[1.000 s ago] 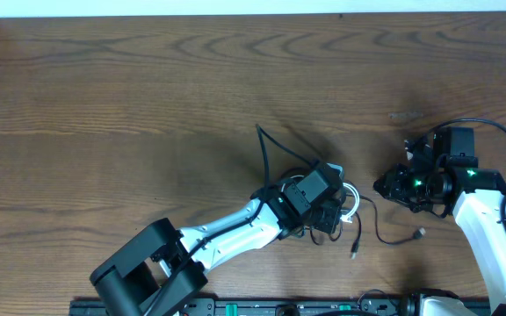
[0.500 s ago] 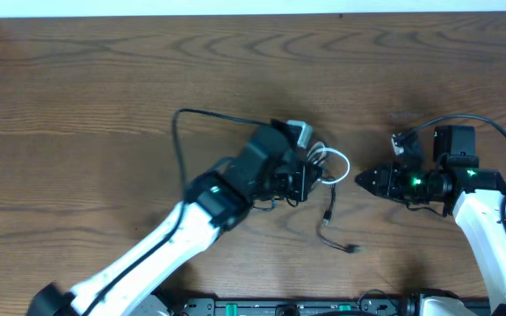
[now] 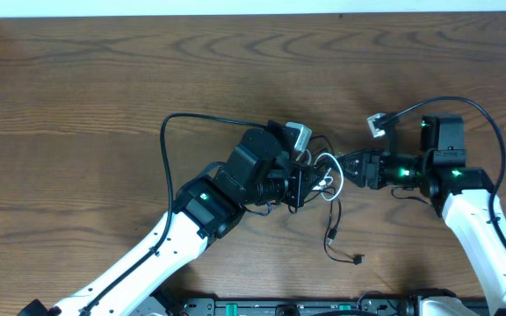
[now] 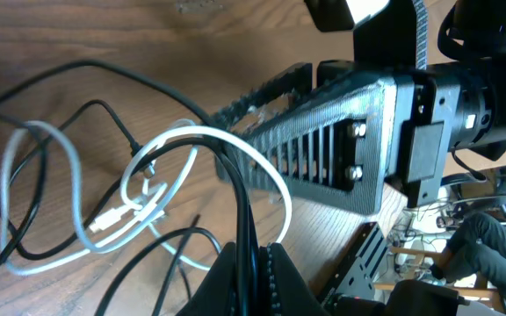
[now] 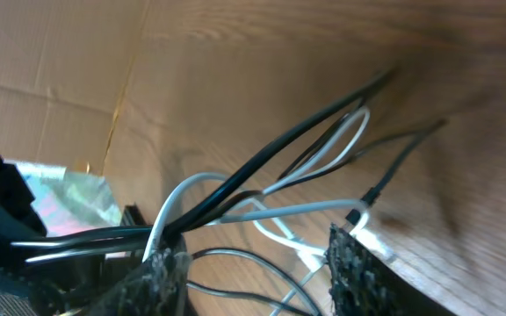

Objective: Untangle cables
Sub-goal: 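Grasp the white cable with the right gripper near the left gripper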

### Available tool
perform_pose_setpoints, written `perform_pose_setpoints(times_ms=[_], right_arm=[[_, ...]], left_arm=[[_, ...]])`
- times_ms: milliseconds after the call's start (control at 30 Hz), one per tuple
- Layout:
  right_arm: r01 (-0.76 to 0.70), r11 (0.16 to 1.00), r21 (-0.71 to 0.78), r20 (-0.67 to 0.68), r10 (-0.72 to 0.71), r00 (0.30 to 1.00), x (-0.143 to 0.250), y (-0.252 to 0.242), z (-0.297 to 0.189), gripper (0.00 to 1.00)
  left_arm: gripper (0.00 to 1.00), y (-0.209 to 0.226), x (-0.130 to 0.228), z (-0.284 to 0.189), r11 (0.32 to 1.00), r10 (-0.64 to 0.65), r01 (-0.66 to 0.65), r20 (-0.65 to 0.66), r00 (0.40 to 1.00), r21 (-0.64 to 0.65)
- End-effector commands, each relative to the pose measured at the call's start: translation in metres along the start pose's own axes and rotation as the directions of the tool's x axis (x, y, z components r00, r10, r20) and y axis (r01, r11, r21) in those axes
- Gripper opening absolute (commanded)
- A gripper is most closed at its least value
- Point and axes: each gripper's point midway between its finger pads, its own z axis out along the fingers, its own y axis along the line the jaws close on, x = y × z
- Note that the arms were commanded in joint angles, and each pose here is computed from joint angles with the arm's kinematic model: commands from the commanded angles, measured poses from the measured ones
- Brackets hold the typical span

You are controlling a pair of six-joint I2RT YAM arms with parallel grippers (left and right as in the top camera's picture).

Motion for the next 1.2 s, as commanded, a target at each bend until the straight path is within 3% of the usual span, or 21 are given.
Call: perform_pose_setpoints(times_ms=[0, 167, 333, 433, 533, 667, 1000, 1167], right_arm=[[0.029, 0.999, -0.043, -0.024, -0.03, 0.999, 0.006, 0.012, 0.004, 0.41], [-0.024, 0.989, 0.145, -0.038, 0.03, 0.999, 0.013, -0.019, 0.005, 0.37], [-0.134, 0.873, 0.469, -0.015, 0.16, 0.987, 0.028, -0.074, -0.014, 0.41], [-0.128, 0.91, 0.395, -0.03, 0.152, 0.988, 0.028, -0.061, -0.008, 0.46], [-0.019, 0.985, 0.17, -0.081, 0.034, 0.996, 0.025, -0.023, 0.004, 0.48], [0.07, 0.996, -0.048, -0.101, -0.074, 0.992, 0.028, 0.014, 0.008, 0.54], [0.121, 0.992, -0.018, -0.136, -0.123, 0.983, 0.035, 0.017, 0.02, 0.54], [0.13, 0.983, 0.129, -0.152, -0.11, 0.982, 0.035, -0.004, 0.025, 0.32]], left_arm=[[0.08, -0.005, -0.002, -0.002, 0.999, 0.045, -0.045, 0.002, 0.999, 0.016], [0.08, 0.01, -0.002, -0.003, 0.994, 0.088, -0.087, 0.009, 0.996, -0.061], [0.08, 0.042, 0.001, -0.007, 0.968, 0.11, -0.106, 0.003, 0.994, -0.229], [0.08, 0.042, 0.002, -0.007, 0.967, 0.111, -0.109, -0.004, 0.994, -0.231], [0.08, 0.042, 0.002, -0.007, 0.967, 0.111, -0.109, -0.003, 0.994, -0.231], [0.08, 0.042, 0.002, -0.007, 0.967, 0.111, -0.109, -0.004, 0.994, -0.231], [0.08, 0.041, 0.003, -0.007, 0.969, 0.107, -0.105, -0.006, 0.994, -0.222], [0.08, 0.041, 0.003, -0.007, 0.97, 0.106, -0.105, -0.007, 0.994, -0.221]])
